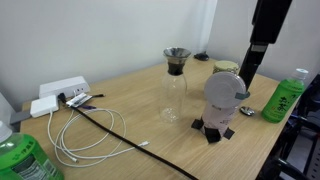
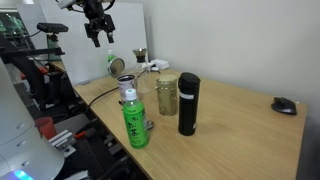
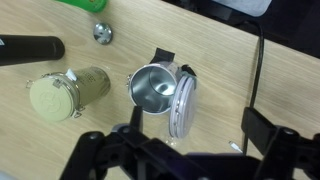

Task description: Close the lid of the pink container.

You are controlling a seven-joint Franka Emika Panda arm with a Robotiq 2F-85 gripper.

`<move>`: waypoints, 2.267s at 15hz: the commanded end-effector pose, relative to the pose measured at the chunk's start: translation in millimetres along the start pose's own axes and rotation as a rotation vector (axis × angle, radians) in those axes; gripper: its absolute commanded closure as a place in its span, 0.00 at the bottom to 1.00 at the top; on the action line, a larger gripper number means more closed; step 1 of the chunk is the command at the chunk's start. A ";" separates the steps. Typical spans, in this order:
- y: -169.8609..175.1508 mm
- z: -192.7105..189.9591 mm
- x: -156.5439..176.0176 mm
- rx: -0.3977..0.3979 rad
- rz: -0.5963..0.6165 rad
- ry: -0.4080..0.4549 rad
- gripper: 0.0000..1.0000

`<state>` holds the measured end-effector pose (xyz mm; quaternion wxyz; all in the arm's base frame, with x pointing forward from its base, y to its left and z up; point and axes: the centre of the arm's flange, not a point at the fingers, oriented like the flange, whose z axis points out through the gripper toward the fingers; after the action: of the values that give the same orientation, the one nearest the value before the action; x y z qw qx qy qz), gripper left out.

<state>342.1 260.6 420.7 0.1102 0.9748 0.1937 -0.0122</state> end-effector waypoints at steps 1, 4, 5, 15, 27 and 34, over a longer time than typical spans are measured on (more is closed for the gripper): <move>-6.1 8.6 4.9 -0.022 -0.004 0.016 0.11; -8.7 11.2 6.5 -0.030 -0.008 0.020 0.39; -10.0 12.1 7.1 -0.032 -0.009 0.021 0.45; -12.0 31.2 11.0 -0.052 -0.021 -0.018 0.27; -7.5 49.2 19.3 -0.033 -0.027 -0.054 0.34; -3.6 51.9 25.3 -0.038 -0.040 -0.056 0.25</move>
<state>356.7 263.5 371.2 0.1311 0.9695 0.2035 -0.0389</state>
